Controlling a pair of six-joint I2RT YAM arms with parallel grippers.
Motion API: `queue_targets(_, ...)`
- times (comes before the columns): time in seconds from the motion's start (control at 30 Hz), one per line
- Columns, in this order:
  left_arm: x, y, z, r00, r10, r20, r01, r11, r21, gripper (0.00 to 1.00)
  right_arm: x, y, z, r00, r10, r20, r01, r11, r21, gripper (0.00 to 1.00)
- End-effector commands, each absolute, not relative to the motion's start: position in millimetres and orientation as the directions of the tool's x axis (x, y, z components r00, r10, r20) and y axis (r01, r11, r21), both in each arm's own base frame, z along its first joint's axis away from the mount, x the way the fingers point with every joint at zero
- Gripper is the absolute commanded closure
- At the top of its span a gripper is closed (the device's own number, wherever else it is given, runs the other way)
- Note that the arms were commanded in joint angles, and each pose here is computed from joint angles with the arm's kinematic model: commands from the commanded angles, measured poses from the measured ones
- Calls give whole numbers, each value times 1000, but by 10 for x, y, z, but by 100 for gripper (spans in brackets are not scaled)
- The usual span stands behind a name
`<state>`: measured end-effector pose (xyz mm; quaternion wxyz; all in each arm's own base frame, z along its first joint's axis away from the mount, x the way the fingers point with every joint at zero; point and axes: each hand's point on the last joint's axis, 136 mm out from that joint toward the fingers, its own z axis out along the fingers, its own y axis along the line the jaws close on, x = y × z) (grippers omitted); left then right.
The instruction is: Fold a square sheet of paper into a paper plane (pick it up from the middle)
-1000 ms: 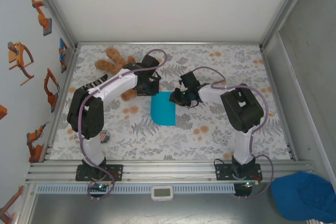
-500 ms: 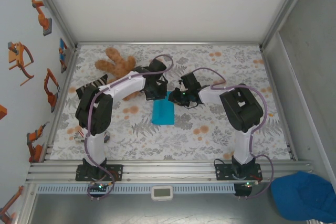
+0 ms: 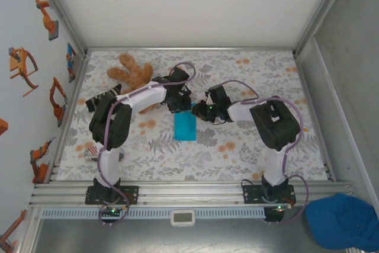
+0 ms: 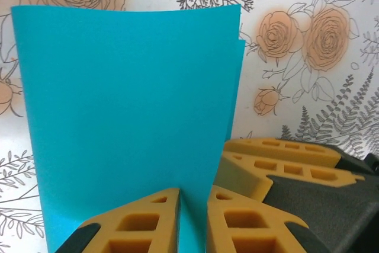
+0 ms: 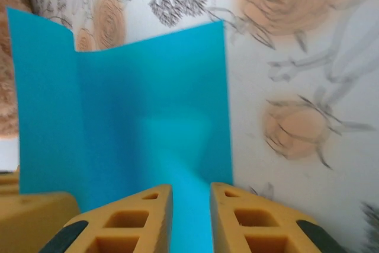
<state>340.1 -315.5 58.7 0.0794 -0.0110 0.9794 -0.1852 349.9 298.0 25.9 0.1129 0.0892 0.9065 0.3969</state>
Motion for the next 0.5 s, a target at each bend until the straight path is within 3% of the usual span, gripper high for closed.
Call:
queue_targets(0.0, 3359, -3203, 479, -991, -60, -118, -11, 924, -383, 83, 3504, 2846, 398, -940, 311, -142, 100, 647, 755, 77)
queue_targets(0.47, 3284, -3225, 271, -996, -36, -77, -2, 916, -401, 78, 3390, 2540, 490, -907, 375, -193, 126, 679, 723, 77)
